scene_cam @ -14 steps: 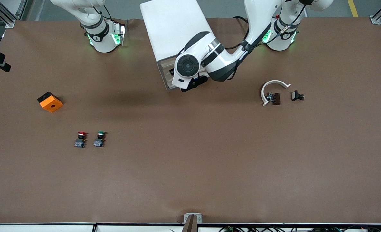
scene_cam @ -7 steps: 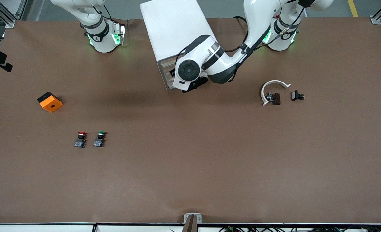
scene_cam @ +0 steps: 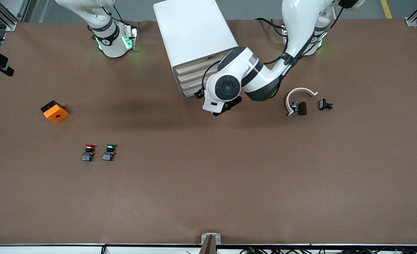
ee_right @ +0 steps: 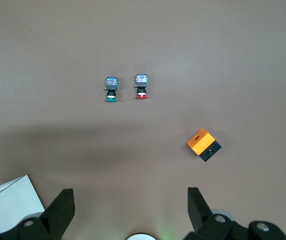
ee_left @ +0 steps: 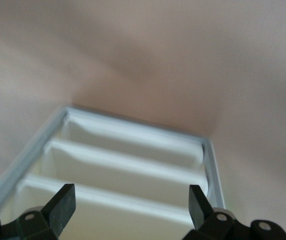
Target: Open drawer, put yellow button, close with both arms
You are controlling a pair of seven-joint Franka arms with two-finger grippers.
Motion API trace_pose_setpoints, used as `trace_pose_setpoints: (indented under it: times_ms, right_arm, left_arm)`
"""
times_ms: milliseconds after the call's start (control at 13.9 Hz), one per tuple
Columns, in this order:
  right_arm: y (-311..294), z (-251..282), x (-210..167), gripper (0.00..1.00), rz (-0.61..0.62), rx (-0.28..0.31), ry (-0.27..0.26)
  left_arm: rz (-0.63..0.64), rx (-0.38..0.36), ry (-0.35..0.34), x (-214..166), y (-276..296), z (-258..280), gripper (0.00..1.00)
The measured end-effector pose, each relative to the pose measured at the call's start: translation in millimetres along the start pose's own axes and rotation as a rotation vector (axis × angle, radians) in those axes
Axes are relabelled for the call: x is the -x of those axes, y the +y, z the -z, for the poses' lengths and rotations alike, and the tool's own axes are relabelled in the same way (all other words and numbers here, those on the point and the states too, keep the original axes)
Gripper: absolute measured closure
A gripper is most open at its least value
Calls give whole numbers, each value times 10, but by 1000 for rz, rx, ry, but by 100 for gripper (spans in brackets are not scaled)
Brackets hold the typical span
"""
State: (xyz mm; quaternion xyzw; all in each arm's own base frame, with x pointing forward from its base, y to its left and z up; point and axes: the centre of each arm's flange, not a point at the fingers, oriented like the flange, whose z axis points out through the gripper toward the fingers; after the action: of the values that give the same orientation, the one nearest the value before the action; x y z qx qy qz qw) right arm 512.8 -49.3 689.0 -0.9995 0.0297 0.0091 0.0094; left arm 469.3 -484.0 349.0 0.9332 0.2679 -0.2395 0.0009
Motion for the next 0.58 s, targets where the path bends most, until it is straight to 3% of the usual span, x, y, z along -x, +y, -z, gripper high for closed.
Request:
trace_pose_setpoints:
  times_ms: [361, 577]
  right_arm:
    - [2, -7, 1, 0, 0, 0, -2]
    - [2, -10, 1, 0, 0, 0, -3]
  left_arm:
    - [61, 57, 189, -869, -336, 753, 0]
    - [19, 51, 209, -1304, -799, 1263, 0]
